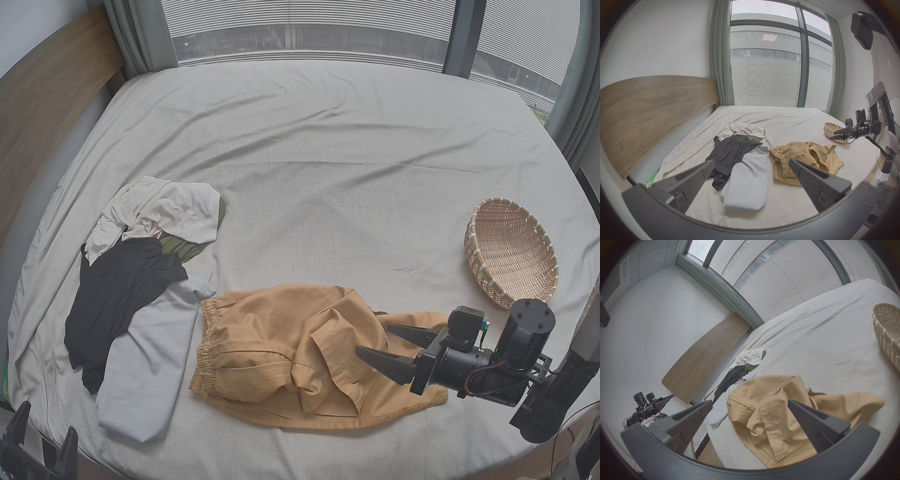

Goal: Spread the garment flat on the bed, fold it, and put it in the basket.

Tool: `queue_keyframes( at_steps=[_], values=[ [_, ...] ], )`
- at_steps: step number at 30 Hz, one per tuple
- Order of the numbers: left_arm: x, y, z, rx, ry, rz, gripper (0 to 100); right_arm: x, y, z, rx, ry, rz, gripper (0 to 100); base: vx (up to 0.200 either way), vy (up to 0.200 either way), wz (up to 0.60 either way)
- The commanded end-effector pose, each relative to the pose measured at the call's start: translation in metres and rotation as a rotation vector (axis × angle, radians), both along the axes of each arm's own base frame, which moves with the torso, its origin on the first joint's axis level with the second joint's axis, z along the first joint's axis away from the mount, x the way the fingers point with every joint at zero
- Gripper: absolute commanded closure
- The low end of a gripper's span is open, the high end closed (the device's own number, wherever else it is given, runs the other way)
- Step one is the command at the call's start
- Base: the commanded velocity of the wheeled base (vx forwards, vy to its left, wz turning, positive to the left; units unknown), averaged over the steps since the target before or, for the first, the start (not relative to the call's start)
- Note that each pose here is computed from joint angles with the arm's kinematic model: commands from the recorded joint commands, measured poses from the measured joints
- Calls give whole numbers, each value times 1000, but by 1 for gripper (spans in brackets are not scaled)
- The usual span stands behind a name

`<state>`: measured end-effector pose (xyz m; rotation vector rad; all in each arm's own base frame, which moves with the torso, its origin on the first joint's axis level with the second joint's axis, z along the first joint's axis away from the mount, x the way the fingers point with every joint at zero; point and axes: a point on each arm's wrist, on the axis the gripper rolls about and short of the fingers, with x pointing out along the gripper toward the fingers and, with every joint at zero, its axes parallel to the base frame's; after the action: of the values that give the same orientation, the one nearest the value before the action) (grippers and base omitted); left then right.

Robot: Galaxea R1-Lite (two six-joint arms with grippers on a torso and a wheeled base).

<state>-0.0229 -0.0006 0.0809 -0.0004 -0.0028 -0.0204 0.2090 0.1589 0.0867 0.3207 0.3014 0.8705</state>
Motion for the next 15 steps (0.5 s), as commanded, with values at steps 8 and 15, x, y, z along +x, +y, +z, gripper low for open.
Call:
queue_keyframes(
  at_steps=[8, 15],
  values=[
    [0, 0, -5, -1, 0, 0, 0, 8, 20, -30, -60, 64, 41, 0, 0, 0, 0],
    [0, 0, -5, -1, 0, 0, 0, 14, 31, -40, -76, 67, 59, 0, 0, 0, 0]
  ],
)
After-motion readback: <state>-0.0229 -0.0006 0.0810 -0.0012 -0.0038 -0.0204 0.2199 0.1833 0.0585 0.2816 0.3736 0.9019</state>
